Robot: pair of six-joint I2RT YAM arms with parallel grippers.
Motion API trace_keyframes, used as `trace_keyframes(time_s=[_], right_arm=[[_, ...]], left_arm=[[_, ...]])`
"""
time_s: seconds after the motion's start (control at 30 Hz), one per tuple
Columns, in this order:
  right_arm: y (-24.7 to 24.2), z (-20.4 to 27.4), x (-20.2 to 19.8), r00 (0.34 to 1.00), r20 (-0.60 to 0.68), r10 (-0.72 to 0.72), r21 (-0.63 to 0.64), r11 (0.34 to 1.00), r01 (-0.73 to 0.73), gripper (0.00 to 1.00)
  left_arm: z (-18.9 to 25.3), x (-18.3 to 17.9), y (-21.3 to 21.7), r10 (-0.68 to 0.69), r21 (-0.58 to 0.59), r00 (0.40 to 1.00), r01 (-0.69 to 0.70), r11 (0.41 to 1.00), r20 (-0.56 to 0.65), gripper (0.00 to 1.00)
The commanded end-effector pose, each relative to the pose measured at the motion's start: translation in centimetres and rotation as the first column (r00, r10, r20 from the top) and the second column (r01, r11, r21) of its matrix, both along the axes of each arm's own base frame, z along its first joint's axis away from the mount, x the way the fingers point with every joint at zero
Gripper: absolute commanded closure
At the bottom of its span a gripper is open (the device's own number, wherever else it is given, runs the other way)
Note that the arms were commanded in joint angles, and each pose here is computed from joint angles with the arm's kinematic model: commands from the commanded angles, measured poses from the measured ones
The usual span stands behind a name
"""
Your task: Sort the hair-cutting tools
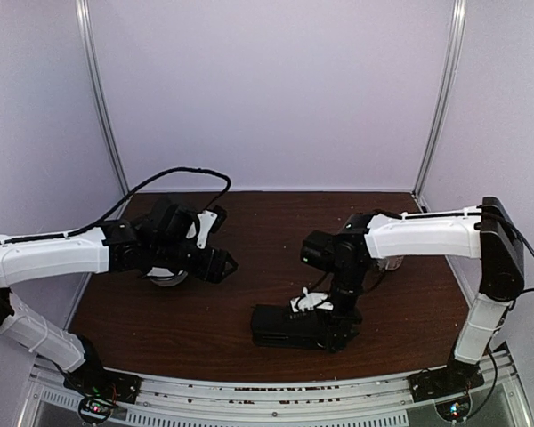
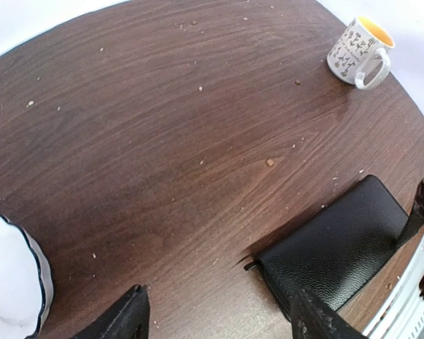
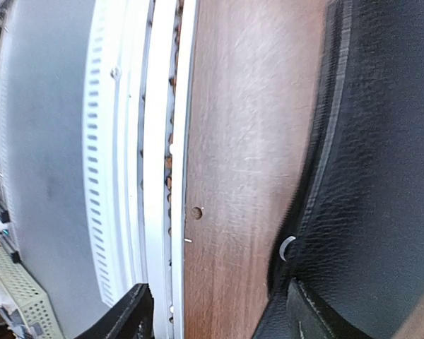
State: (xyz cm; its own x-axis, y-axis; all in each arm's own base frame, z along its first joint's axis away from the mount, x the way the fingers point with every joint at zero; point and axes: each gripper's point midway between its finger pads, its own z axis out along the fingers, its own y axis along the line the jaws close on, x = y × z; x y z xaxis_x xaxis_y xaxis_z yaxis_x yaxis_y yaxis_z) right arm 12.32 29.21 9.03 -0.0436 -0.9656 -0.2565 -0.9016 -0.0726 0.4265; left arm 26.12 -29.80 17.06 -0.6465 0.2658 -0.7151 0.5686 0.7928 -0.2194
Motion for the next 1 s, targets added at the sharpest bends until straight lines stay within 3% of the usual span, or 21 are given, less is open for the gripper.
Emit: trace_keyframes(time_s=[0.0, 0.3, 0.57, 0.87, 0.97], right_arm=[[0.0, -4.0, 1.5, 0.983, 0.183, -0.024, -0.087, 0.995, 0.04, 0.35], [0.2, -6.6, 7.1, 0.88, 0.47, -0.063, -0.13, 0.982, 0.14, 0.48], [-3.4, -7.2, 11.0, 0.712, 0.699, 0.067, -0.234, 0.962, 0.14, 0.52], [-6.7, -3.1, 15.3, 0.6, 0.798, 0.054, -0.225, 0.951, 0.214, 0.53], [-6.4, -1.9, 14.7, 0.622, 0.782, 0.044, -0.201, 0.962, 0.184, 0.48]], left_arm=[[-1.0, 0.2, 0.9, 0.052, -0.017, 0.999, -0.052, 0.999, -0.012, 0.28], [-5.1, -0.2, 0.0, -0.021, -0.039, 0.991, 0.016, 0.999, -0.128, 0.36], [-6.3, -0.8, -1.2, -0.188, -0.017, 0.981, 0.188, 0.982, -0.055, 0.37], [-8.0, -2.1, -2.4, -0.385, 0.043, 0.922, 0.384, 0.922, 0.026, 0.39], [-8.7, -2.4, -3.0, -0.421, 0.032, 0.907, 0.42, 0.907, 0.025, 0.4]])
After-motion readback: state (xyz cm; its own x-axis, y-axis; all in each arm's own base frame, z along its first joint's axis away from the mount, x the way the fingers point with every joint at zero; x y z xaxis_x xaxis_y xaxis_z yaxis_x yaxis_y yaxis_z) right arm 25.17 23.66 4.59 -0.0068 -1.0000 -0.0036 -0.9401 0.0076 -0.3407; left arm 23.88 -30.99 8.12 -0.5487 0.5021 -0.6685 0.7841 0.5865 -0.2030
